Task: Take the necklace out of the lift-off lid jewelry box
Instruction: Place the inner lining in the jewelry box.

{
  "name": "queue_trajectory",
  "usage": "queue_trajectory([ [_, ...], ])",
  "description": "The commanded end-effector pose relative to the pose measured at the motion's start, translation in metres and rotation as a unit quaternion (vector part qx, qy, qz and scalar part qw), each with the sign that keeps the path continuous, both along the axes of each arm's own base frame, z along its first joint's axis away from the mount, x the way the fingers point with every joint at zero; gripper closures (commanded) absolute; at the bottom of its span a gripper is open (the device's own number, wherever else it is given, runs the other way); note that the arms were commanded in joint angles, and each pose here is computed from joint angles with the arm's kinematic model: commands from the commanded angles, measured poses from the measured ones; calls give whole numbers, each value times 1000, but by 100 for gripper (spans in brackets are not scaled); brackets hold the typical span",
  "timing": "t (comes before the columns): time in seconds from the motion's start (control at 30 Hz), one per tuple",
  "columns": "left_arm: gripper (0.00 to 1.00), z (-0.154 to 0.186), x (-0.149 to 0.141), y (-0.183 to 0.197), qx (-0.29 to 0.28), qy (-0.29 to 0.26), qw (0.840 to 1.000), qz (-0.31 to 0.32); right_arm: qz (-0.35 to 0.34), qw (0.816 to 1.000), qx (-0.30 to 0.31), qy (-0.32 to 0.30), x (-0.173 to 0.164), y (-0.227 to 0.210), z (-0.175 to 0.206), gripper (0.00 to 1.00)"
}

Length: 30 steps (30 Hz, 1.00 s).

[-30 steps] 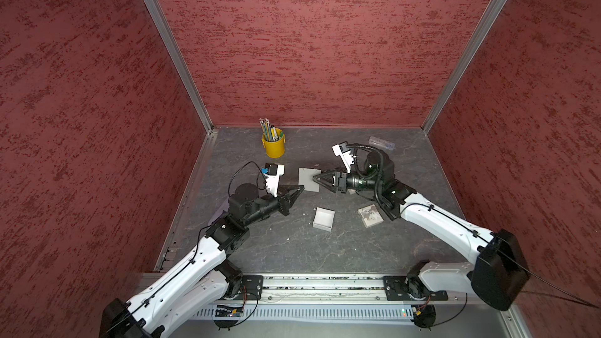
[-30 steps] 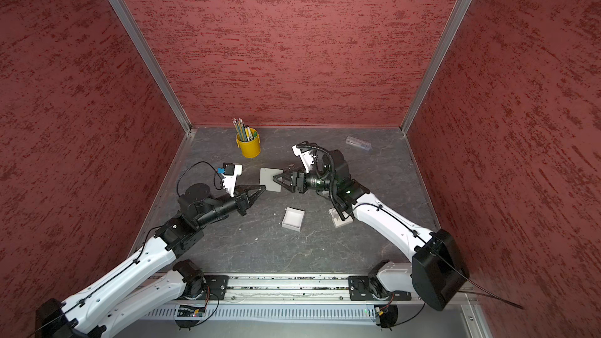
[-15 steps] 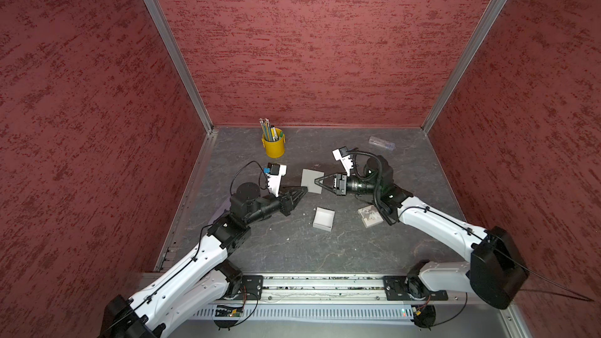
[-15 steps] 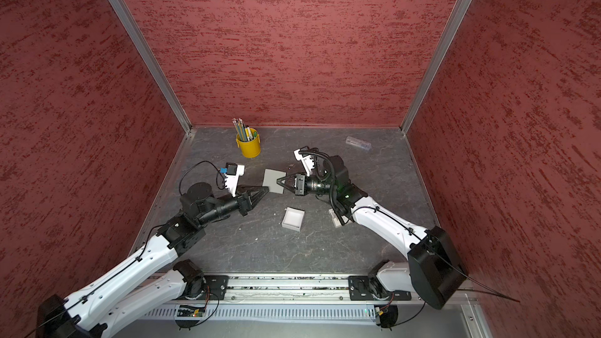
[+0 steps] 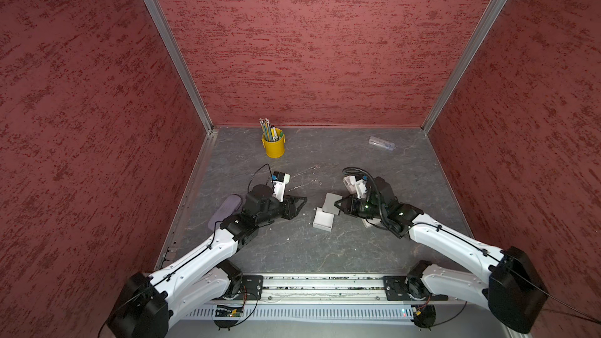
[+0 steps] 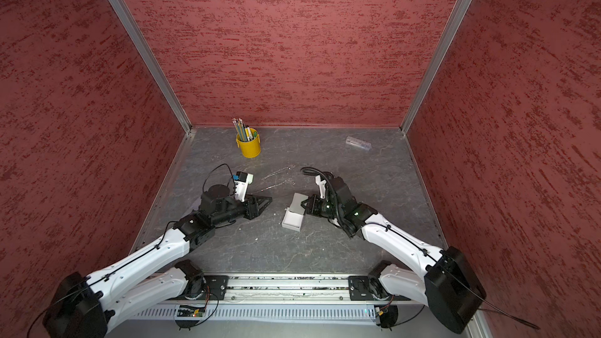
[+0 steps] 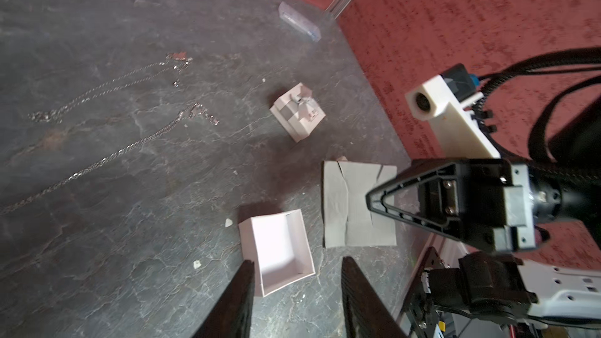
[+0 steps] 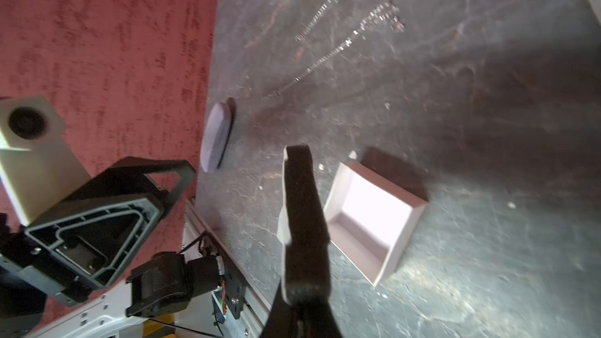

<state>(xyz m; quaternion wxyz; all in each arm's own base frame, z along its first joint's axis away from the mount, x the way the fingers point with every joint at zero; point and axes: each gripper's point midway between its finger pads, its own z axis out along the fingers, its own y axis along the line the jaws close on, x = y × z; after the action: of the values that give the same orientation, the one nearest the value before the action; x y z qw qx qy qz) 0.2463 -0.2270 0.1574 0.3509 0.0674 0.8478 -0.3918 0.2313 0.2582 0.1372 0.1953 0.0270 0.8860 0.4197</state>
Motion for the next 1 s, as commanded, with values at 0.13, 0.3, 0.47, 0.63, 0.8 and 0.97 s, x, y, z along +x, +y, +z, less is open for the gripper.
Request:
queue_trajectory([
  [0.13,58,-38,15,-4,4,63,997,32,-17,999,-29,25,4,9,-27,99],
  [0.3,60,-58,17,-9,6,91,995,35,-8,999,-43,25,9,14,-36,99],
  [0.47,61,-73,19,-12,6,111,993,40,5,998,-48,35,7,18,-46,99],
  [0.63,62,-87,18,-16,3,130,991,41,12,998,-49,36,7,20,-51,99],
  [0.8,65,-97,13,-24,-7,148,988,41,32,998,-46,40,8,29,-57,99],
  [0.97,70,-104,4,-31,-18,161,986,46,62,996,-52,49,7,38,-70,99],
])
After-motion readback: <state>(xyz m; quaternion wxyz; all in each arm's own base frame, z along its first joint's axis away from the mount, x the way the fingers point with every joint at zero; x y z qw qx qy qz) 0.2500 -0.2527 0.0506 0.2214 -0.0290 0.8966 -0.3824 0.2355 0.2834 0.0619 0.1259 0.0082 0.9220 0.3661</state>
